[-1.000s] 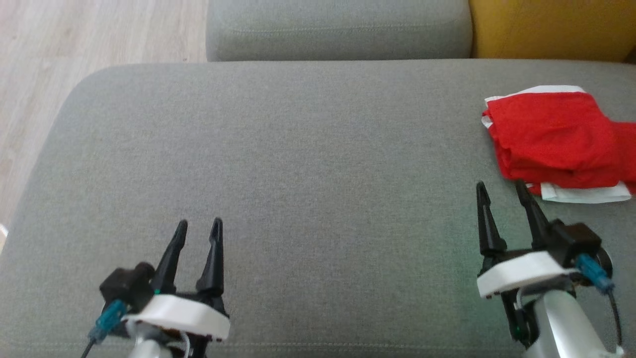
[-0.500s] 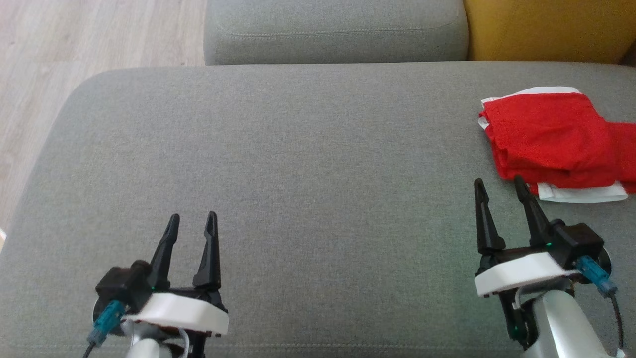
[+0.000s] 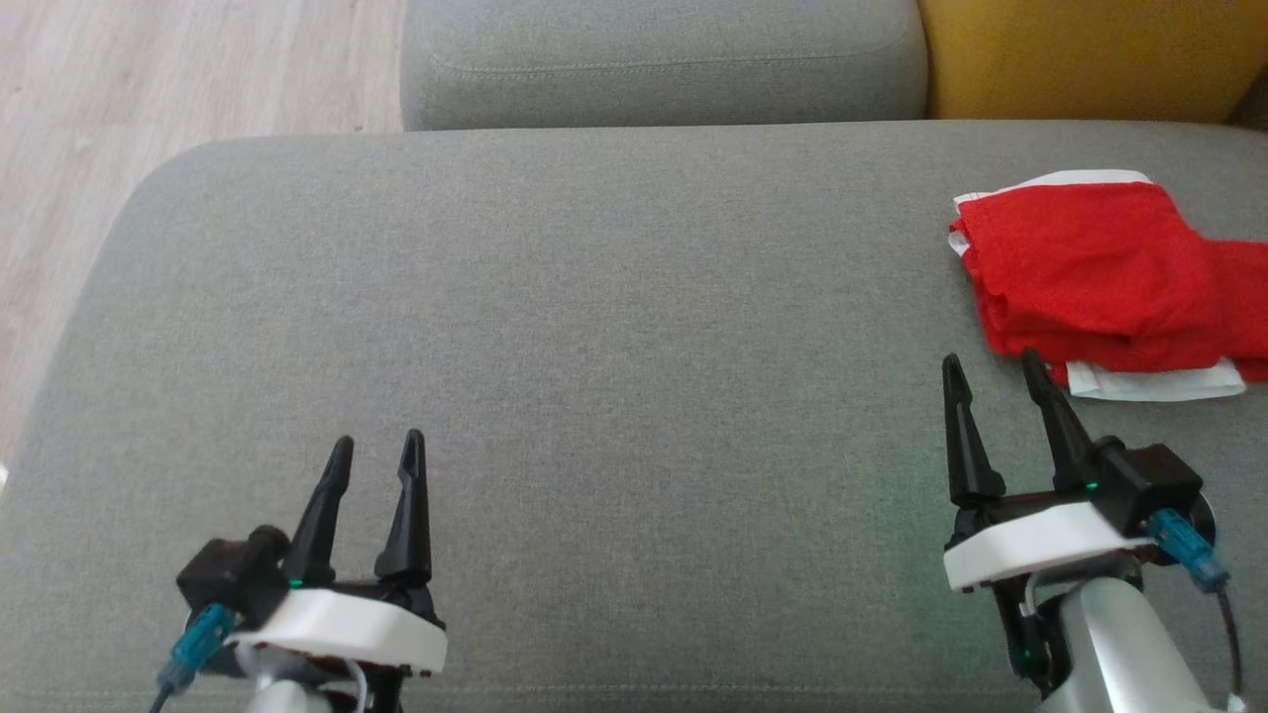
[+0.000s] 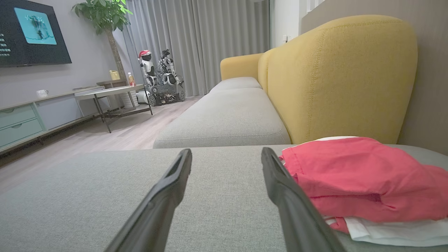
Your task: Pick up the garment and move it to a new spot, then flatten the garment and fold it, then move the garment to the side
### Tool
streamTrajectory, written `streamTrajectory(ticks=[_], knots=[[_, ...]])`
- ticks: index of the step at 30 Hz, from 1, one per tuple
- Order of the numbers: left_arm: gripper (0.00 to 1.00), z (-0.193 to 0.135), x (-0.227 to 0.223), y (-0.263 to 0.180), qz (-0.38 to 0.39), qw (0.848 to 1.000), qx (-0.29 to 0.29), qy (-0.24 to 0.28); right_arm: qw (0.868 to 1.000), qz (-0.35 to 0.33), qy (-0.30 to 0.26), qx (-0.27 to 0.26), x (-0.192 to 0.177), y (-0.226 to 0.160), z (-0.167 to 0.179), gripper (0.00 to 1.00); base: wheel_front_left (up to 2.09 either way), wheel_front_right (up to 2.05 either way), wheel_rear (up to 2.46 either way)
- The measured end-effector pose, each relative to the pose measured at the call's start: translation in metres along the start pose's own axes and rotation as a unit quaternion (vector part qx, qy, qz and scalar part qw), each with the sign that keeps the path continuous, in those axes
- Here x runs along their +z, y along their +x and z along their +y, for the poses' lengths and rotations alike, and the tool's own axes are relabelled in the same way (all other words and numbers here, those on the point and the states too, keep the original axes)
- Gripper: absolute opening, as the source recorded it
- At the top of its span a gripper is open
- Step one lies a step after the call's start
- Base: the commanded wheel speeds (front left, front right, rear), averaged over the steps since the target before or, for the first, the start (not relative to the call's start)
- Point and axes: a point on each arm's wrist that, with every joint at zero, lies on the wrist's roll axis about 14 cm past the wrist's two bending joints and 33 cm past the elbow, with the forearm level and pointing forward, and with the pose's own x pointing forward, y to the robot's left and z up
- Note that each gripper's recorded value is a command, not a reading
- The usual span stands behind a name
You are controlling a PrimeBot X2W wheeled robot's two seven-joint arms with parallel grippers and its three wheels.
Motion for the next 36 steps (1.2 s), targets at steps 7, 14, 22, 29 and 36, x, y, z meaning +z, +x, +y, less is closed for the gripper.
streamTrajectory(ticks=[7,14,22,29,36], knots=[[1.0,0.007,0.0,0.0,-0.001,1.0,0.013,-0.022,1.0,0.0,0.0,-0.002,0.0,-0.001,-0.001,1.0,0.0,0.0,0.0],[0.0,0.018,-0.038,-0.02,0.061,0.997,0.039,-0.032,0.997,0.07,0.016,-0.016,-0.044,-0.024,-0.006,0.0,0.0,0.0,0.0],[0.0,0.02,-0.04,-0.019,0.067,0.994,0.048,-0.066,0.995,0.071,0.055,-0.032,-0.044,-0.025,-0.011,0.0,0.0,0.0,0.0],[0.0,0.023,-0.042,-0.019,0.072,0.991,0.057,-0.1,0.992,0.07,0.094,-0.05,-0.043,-0.026,-0.017,0.0,0.0,0.0,0.0],[0.0,0.027,-0.043,-0.018,0.076,0.986,0.069,-0.133,0.987,0.066,0.134,-0.065,-0.041,-0.026,-0.023,0.0,0.0,0.0,0.0]])
